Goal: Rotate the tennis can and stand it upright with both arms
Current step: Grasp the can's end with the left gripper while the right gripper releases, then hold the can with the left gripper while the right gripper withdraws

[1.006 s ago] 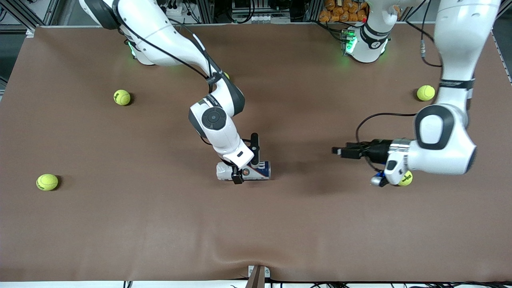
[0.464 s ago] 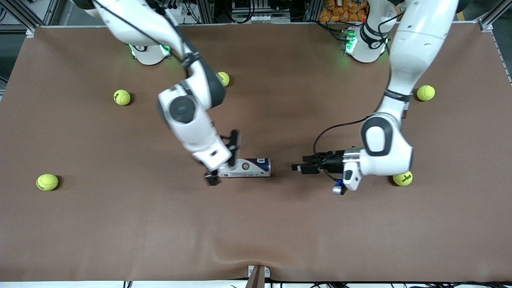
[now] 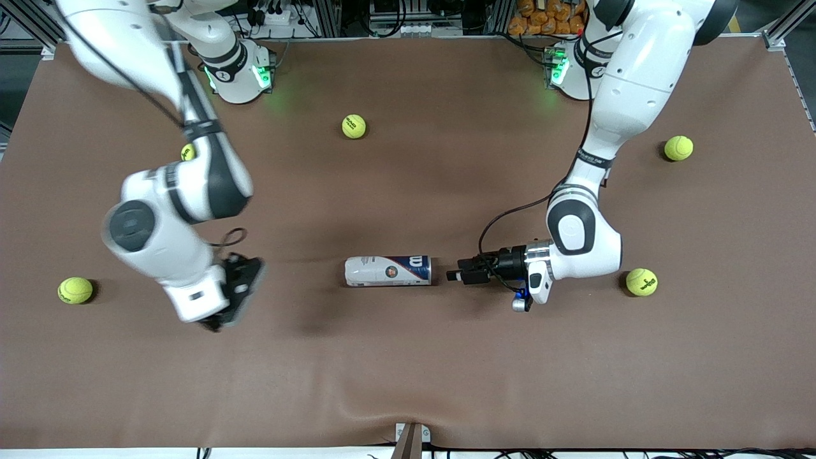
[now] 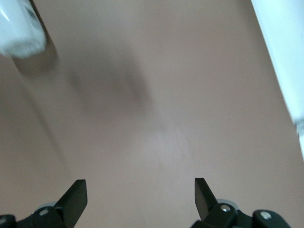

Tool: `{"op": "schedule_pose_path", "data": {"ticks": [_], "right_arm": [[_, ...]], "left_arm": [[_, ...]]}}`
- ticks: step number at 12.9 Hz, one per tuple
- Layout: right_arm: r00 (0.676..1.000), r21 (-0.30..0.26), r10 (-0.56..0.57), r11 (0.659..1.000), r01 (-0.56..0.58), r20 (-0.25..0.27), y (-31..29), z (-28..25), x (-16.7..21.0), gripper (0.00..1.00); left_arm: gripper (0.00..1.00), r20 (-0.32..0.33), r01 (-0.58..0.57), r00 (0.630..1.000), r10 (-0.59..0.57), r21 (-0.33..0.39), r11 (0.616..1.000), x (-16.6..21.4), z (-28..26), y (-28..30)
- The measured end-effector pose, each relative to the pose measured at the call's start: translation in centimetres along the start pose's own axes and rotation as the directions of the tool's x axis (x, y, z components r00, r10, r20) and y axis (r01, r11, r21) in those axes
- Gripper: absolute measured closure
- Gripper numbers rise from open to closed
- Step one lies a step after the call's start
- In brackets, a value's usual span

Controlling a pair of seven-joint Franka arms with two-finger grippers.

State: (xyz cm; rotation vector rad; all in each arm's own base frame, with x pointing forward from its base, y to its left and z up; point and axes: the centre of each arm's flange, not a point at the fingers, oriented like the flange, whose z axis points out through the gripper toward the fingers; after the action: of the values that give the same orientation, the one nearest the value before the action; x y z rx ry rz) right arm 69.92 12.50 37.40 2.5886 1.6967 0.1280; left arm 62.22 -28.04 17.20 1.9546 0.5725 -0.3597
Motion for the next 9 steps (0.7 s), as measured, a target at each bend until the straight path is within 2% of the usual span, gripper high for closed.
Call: {"op": "schedule_pose_path", "data": {"ticks": [3, 5, 6, 9], "right_arm": [[0.994, 0.010, 0.106, 0.994, -0.106, 0.016, 3.2, -3.2, -6.7, 0.00], [0.982, 0.014, 0.188, 0.982, -0.188, 0.020, 3.0, -6.8, -8.2, 0.00], [0.969, 0.021, 0.244, 0.969, -0.245, 0.027, 2.6, -8.4, -8.7, 0.00], [0.932, 0.026, 0.360, 0.932, -0.361, 0.037, 1.7, -12.0, -9.9, 0.00]], "left_arm": [[0.19, 0.007, -0.002, 1.000, 0.002, -0.032, 0.999, 0.4, 1.7, -1.3], [0.22, 0.019, 0.003, 1.000, -0.002, -0.040, 0.999, 0.0, 3.2, -1.5], [0.26, 0.021, -0.001, 1.000, 0.002, -0.047, 0.999, -0.1, 3.7, -1.7], [0.30, 0.018, -0.008, 1.000, 0.010, -0.084, 0.996, 0.2, 4.9, -2.5]]}}
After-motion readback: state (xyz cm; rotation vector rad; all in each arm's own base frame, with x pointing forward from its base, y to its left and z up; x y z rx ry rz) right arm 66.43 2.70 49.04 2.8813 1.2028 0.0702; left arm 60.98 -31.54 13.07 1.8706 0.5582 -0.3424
